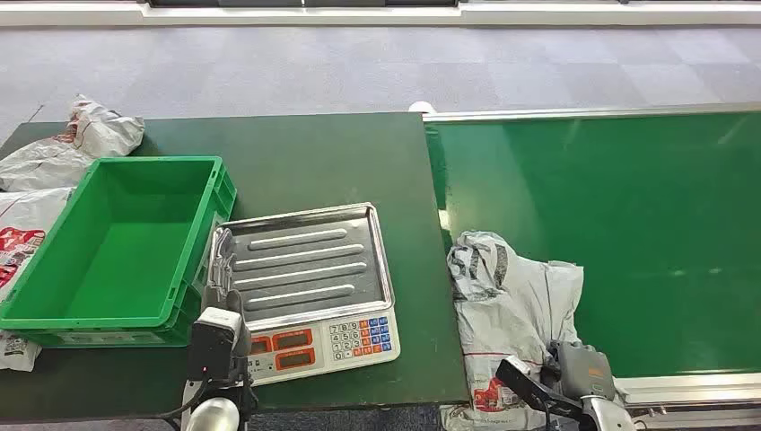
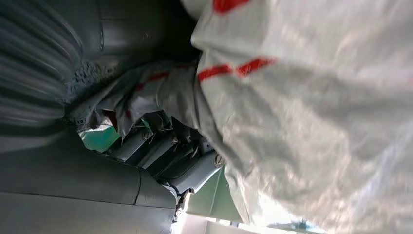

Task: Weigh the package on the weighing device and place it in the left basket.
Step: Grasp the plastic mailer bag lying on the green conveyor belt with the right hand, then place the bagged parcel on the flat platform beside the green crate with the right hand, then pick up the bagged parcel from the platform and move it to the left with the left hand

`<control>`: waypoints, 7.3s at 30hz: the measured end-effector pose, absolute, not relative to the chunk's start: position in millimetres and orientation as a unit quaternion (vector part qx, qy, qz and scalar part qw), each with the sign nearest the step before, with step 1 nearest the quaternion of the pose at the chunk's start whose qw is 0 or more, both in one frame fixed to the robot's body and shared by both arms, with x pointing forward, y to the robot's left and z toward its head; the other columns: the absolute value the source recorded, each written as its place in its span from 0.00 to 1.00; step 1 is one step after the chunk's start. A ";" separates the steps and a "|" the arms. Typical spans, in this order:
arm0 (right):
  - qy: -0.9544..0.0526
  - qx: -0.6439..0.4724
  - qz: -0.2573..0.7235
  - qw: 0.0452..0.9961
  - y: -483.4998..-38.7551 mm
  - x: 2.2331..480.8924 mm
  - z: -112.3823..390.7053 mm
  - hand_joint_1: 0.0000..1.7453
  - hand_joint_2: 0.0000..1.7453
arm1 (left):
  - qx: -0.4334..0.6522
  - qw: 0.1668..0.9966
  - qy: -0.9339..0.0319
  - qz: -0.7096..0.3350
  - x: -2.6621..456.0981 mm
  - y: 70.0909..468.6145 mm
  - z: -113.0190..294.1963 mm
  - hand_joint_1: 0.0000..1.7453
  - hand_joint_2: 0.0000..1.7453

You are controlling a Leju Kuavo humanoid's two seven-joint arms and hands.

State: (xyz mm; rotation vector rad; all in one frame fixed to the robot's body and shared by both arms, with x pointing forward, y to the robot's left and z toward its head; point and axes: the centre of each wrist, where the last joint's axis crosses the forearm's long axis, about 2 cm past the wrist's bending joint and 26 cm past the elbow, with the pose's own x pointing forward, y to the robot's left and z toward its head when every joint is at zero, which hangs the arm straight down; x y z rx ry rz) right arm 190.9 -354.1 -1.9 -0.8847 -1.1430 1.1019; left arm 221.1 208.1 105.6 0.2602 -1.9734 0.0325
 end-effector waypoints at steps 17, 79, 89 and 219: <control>-0.552 -0.608 0.413 0.394 -412.4 212.7 126.6 1.00 1.00 | 0.105 0.531 -0.841 0.007 222.8 200.2 105.3 0.00 0.00; -0.857 -0.103 0.502 -0.059 -102.8 450.7 376.4 0.00 1.00 | 0.383 0.209 -0.893 0.107 221.7 281.5 206.7 0.00 0.00; -0.828 -0.096 0.553 -0.003 -108.5 466.4 357.1 0.00 1.00 | 0.384 0.217 -0.892 0.102 215.7 282.9 202.4 0.00 0.00; -0.551 -0.100 0.002 0.829 -352.6 171.5 163.8 0.00 1.00 | 0.393 0.304 -0.866 0.067 176.0 301.8 157.4 0.00 0.00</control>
